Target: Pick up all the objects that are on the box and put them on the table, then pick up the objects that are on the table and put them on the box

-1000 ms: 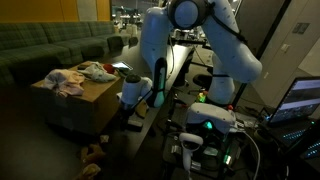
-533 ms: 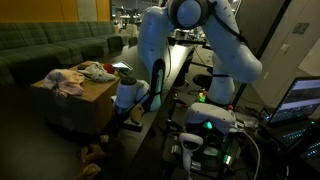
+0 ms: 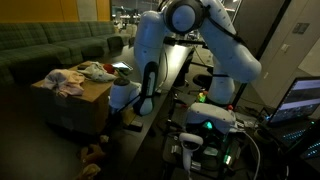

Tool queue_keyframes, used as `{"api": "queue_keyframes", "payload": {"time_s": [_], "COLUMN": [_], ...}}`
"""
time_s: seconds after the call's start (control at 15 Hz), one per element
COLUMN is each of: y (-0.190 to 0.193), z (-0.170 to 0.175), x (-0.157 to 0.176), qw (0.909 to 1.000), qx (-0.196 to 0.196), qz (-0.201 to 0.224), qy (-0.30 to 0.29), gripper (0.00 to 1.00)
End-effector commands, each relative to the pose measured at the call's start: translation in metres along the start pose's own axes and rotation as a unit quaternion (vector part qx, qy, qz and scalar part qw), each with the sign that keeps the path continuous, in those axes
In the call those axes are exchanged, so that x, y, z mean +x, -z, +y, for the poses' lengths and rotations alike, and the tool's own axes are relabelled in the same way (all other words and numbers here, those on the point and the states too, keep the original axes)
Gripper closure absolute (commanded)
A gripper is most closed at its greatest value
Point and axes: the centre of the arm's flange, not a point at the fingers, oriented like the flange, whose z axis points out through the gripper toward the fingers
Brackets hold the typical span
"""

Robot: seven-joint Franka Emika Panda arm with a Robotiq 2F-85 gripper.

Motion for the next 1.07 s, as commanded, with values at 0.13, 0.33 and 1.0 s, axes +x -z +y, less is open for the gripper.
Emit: {"api": "queue_keyframes", "payload": {"time_s": [0.13,0.33,1.0], "y": [-0.026,-0.034,-0.038], "z": [-0.005,-0.008,-0.023], "x": [0.012,0.01,0.007], "qw": [0.9975,0.9958,0.9987], "qx": [0.018,0.031,0.031], "qz": [-0.013,-0.019,-0.002], "qy": [-0.068,-0.084,-0.039], "gripper": [0.0,0.0,0.0]}}
